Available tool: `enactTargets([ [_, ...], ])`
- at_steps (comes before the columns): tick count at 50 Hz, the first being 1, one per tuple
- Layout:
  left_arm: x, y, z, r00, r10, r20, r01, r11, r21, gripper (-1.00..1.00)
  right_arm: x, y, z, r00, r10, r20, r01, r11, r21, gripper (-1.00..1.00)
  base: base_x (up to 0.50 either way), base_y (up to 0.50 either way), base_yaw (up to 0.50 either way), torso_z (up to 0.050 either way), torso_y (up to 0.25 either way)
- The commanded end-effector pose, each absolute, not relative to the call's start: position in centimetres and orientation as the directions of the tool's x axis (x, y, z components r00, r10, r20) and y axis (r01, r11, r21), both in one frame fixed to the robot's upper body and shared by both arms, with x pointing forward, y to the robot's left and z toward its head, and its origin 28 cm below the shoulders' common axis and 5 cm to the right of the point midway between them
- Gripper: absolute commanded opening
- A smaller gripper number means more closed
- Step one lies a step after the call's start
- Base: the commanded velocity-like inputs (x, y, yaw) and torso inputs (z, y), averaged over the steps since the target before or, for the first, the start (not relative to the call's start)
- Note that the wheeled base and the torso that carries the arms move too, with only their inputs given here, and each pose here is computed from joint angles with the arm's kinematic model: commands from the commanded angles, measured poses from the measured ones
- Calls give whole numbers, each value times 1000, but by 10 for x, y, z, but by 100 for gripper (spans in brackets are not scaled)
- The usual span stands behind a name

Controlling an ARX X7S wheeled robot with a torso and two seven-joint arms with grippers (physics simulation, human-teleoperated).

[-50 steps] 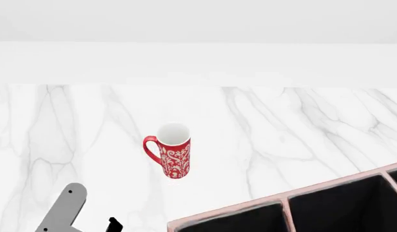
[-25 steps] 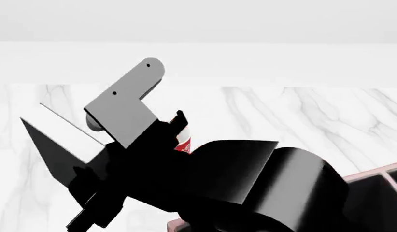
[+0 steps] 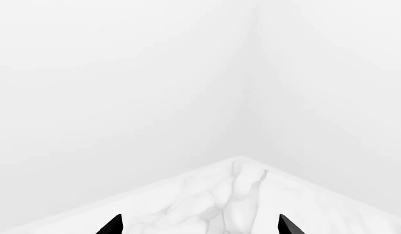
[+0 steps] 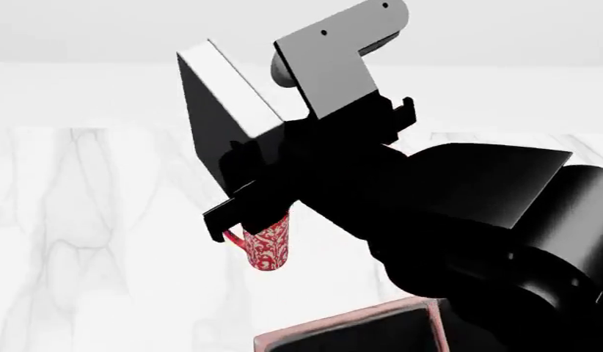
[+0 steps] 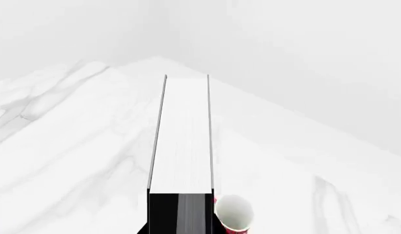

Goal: Pick up the book and place it in the right compartment of the caddy.

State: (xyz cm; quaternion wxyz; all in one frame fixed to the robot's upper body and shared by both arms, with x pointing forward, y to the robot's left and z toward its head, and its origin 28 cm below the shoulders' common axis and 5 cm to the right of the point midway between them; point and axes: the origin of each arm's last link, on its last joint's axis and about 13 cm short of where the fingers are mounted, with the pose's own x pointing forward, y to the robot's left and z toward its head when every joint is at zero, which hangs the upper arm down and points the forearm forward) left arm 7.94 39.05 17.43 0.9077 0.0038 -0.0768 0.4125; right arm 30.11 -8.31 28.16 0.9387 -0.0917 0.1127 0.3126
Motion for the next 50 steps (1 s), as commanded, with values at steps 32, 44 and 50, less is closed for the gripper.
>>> enactTargets([
  [32, 84, 389, 169, 648, 751, 128, -751, 658, -60, 100, 244, -205, 282, 964, -237, -122, 230, 971, -69, -100, 0, 0, 0, 0, 2],
  [44, 84, 389, 170, 649, 750, 129, -749, 659, -62, 100, 219, -222, 270, 937, -324, -133, 322, 946, -40, -100, 0, 0, 0, 1, 2],
  [50, 84, 388, 171, 650, 749, 131, -748, 661, -64, 100, 210, -225, 266, 925, -357, -131, 354, 934, -48, -100, 0, 0, 0, 0, 2],
])
